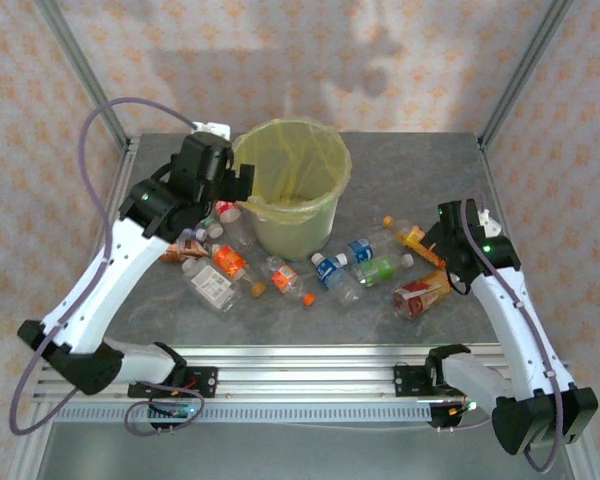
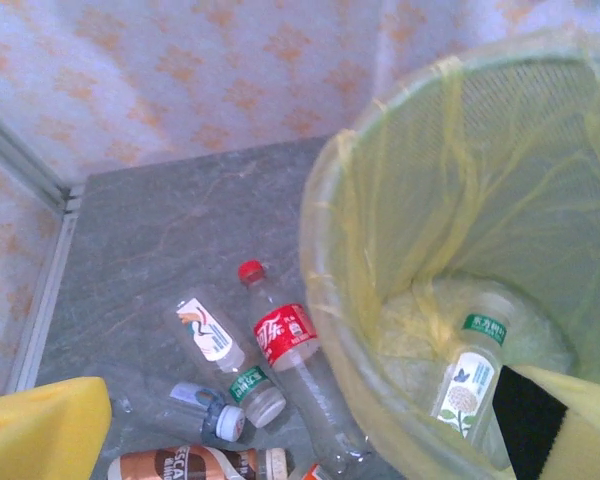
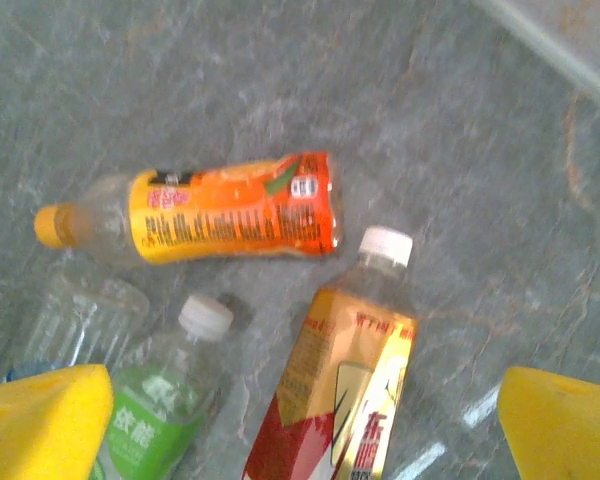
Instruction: Put the plastic bottles in the bin
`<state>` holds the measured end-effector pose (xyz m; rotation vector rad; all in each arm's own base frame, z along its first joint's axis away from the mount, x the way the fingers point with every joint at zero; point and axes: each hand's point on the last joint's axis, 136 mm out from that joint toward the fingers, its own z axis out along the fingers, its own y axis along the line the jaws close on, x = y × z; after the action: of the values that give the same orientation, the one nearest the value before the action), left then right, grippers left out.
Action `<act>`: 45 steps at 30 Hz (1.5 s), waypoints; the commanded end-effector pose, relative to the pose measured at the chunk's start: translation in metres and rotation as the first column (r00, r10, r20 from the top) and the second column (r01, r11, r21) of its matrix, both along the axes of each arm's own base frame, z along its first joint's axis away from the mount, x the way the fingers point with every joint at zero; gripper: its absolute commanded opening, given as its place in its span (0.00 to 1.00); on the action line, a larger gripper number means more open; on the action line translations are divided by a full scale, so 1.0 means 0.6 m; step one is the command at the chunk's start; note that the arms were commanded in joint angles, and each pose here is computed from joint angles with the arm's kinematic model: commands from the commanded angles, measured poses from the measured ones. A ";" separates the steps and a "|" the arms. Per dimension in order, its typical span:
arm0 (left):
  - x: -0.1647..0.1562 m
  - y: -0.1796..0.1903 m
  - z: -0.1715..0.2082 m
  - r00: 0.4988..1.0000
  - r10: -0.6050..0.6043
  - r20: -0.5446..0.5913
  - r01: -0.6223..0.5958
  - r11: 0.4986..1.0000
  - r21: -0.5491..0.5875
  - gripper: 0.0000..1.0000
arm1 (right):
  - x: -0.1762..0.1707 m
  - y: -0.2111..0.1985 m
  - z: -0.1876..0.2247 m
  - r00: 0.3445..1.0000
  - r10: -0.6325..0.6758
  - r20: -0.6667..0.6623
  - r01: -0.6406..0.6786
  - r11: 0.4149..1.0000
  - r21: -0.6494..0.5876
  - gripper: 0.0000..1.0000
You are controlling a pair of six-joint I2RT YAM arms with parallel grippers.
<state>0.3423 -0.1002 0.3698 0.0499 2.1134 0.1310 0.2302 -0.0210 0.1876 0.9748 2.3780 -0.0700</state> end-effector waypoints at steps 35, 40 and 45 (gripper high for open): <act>-0.014 0.050 0.008 0.963 0.157 0.217 -0.132 0.983 -0.125 1.00 | -0.038 0.077 -0.210 0.986 -0.056 -0.155 0.102 0.946 0.307 0.94; -0.014 0.049 0.008 0.964 0.155 0.216 -0.129 0.983 -0.129 1.00 | -0.044 0.070 -0.225 0.981 -0.067 -0.183 0.117 0.952 0.282 0.92; -0.011 0.047 0.005 0.966 0.153 0.207 -0.128 0.983 -0.129 1.00 | -0.047 0.067 -0.241 0.977 -0.081 -0.199 0.135 0.952 0.274 0.92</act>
<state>0.3331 -0.0782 0.3692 -0.1275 1.9175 0.0865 0.2035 0.0233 0.0501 1.2627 2.5627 0.1917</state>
